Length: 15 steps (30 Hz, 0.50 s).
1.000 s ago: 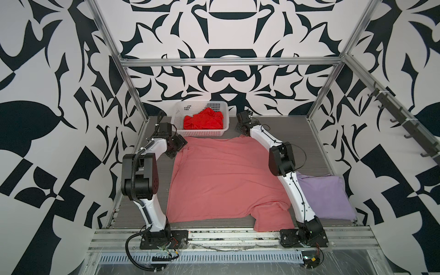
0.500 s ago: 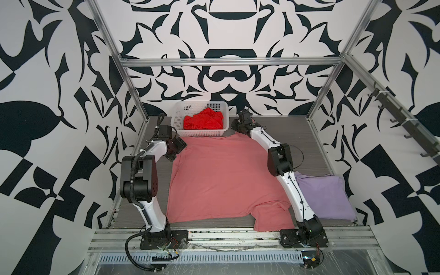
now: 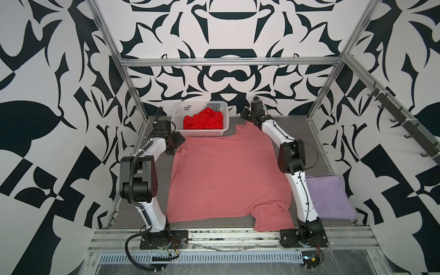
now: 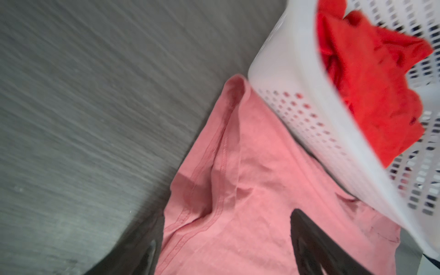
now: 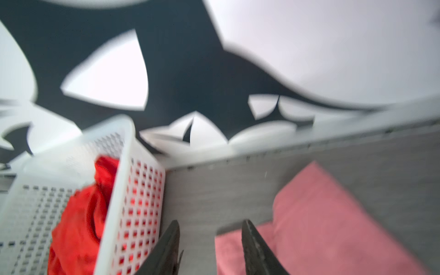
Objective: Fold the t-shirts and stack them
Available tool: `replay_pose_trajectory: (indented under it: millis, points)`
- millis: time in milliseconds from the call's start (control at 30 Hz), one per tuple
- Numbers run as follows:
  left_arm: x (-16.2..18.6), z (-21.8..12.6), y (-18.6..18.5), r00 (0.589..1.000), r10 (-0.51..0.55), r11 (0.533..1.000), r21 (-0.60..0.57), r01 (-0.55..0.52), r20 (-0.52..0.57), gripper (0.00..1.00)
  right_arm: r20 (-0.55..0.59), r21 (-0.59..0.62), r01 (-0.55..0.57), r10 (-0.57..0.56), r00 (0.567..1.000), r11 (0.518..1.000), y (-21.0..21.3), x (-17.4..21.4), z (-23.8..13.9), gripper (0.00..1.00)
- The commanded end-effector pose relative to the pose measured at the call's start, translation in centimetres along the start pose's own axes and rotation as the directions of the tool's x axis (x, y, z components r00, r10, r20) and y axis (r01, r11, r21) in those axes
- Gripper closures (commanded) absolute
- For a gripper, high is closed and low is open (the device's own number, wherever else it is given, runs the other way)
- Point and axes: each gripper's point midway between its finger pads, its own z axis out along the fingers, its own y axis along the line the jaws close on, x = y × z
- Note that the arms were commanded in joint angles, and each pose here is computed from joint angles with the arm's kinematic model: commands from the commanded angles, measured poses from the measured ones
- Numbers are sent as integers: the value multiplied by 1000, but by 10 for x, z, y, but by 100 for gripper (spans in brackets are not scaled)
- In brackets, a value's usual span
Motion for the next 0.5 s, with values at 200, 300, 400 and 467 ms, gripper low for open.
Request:
replay_pose_trajectory:
  millis: [200,300,400,467]
  points:
    - [-24,17,-13,998,-4,1000,17,3,63,14,58,66,23,-27,998,998,-52,-14,26,47]
    - [-30,26,-16,998,-4,1000,18,3,70,14,44,71,24,-27,999,997,-64,-7,36,46]
    - [-32,35,-14,998,16,1000,-2,-16,64,14,-11,58,23,-22,1000,998,-70,12,44,45]
    - [-31,41,-8,997,33,999,-33,-30,64,14,-52,63,21,-17,999,998,-76,28,47,44]
